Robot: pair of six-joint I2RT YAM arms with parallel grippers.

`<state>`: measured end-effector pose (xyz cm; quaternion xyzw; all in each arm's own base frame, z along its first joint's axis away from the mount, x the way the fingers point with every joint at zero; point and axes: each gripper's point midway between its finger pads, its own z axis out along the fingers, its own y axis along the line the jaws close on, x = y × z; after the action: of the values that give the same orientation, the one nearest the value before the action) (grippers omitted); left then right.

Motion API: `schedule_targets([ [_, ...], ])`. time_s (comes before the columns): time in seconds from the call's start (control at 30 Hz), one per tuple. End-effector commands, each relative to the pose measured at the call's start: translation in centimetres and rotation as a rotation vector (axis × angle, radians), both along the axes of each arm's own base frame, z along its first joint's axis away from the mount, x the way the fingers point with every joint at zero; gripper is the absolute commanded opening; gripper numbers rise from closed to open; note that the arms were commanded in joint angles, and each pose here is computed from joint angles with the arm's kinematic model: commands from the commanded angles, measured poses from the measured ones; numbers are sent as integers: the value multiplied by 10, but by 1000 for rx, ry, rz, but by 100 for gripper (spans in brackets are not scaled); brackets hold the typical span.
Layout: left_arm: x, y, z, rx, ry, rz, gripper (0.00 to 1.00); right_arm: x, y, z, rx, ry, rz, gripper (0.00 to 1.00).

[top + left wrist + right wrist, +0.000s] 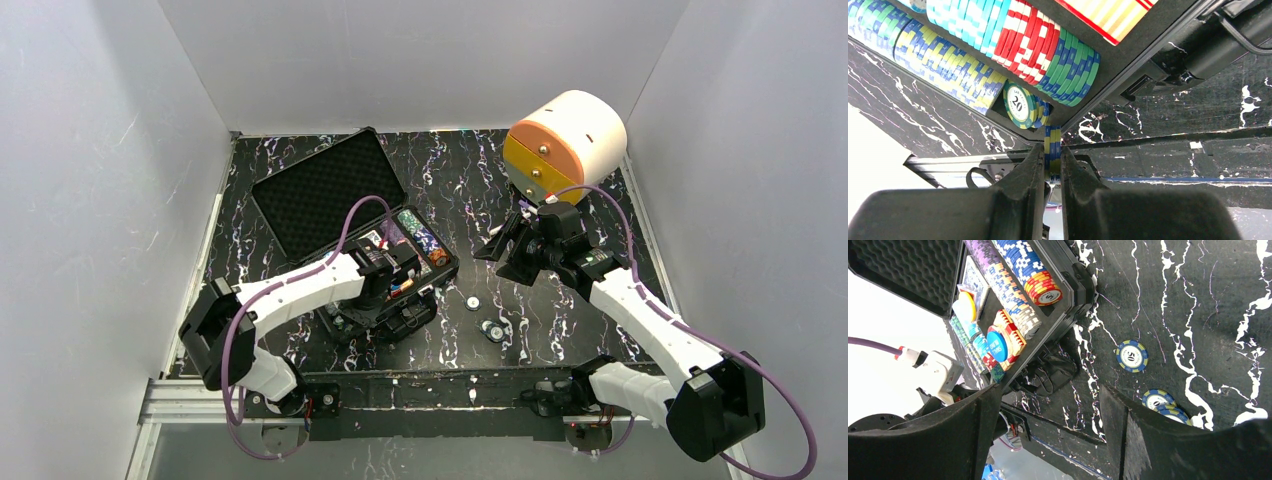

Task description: Pack up texas hold em set

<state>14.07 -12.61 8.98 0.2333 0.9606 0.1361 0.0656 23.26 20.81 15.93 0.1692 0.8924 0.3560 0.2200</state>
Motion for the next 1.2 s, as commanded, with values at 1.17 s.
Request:
schedule_targets([
  [1.17, 34, 24, 25, 136, -189, 26, 0, 3, -1, 11, -2, -73, 32, 80],
])
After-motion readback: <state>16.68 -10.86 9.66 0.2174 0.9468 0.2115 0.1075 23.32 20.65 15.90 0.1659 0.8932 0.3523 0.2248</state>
